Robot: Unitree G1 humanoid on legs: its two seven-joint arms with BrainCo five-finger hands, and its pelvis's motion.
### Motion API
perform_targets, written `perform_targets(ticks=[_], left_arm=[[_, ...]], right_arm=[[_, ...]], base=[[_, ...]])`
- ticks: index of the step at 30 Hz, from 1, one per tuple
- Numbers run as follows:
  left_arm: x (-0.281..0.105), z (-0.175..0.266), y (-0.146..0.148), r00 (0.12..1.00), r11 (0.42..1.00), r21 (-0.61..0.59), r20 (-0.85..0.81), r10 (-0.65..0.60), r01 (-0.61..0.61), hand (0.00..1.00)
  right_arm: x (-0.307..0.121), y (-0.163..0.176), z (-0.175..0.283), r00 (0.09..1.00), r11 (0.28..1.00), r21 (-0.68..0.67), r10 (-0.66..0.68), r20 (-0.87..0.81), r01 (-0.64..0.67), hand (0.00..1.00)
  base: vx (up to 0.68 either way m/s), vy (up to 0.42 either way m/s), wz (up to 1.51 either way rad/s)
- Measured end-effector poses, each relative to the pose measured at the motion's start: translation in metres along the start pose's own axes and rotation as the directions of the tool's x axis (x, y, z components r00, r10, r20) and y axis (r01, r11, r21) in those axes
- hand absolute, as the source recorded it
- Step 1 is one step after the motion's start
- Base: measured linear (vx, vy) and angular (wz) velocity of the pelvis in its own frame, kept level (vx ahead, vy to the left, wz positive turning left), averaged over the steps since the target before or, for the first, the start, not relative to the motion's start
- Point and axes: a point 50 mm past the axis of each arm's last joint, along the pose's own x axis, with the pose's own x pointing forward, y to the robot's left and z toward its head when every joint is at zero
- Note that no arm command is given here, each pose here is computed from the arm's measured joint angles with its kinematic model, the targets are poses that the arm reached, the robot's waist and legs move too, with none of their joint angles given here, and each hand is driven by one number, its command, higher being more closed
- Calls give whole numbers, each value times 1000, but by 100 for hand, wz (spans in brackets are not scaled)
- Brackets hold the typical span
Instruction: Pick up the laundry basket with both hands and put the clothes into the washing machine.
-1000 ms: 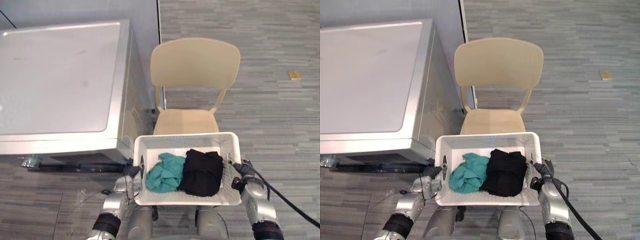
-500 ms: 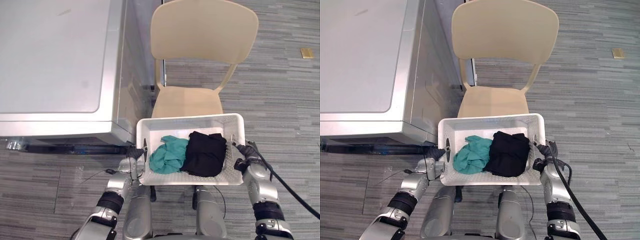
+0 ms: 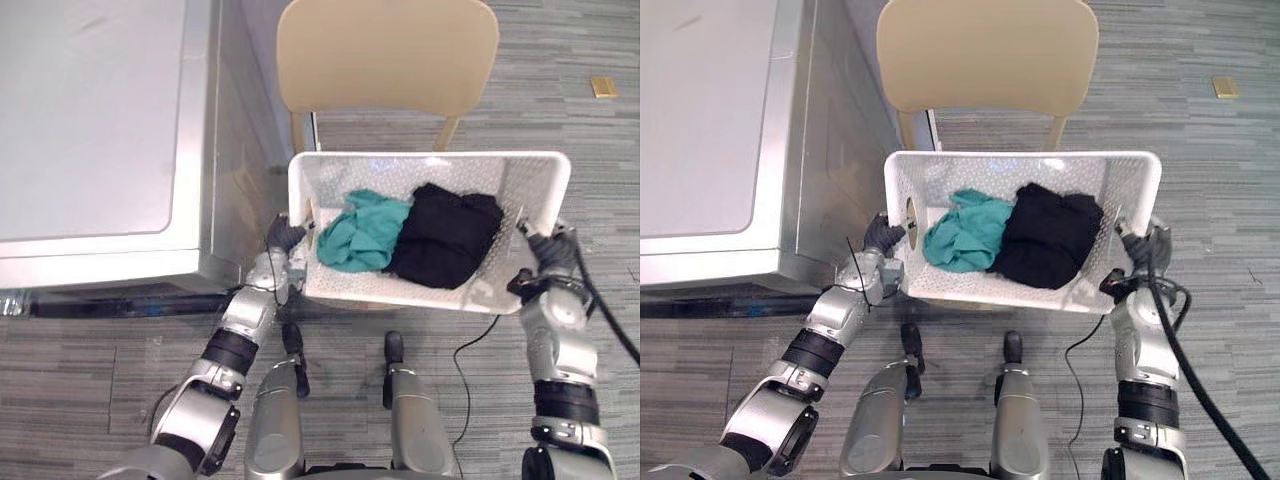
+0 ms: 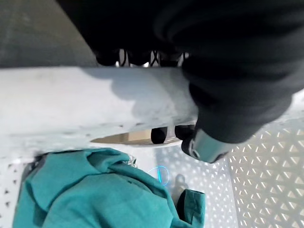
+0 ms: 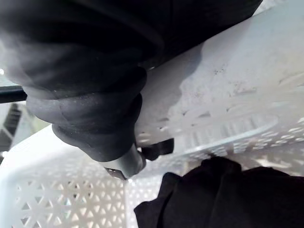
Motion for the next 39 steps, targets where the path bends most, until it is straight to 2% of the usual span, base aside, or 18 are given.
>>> perform_targets(ticks=[5, 11, 20, 32, 38, 39], left_arm=[[0, 1, 4, 1000, 1000, 21, 5, 11, -11, 100], [7, 19, 23, 997, 995, 88, 61, 48, -53, 100], [9, 24, 26, 994, 992, 90, 71, 80, -87, 100], [14, -3, 31, 992, 980, 178, -67, 103, -90, 100], [21, 3, 36, 991, 983, 149, -71, 117, -105, 100], [21, 4, 37, 991, 983, 145, -68, 119, -108, 0]], right_arm=[[2, 5, 0, 1000, 1000, -4, 16, -5, -16, 100], [12, 31, 9, 998, 998, 12, 62, 11, -62, 100], [21, 39, 15, 995, 996, -15, 94, 18, -93, 100], [24, 44, -26, 976, 991, -48, 114, -188, -125, 100], [33, 55, -21, 974, 990, -38, 123, -191, -133, 100], [35, 56, -20, 974, 990, -36, 124, -189, -134, 0]], base=[[98, -37, 1], [50, -13, 3], [20, -13, 5], [16, -5, 1], [1, -1, -1], [0, 0, 0]])
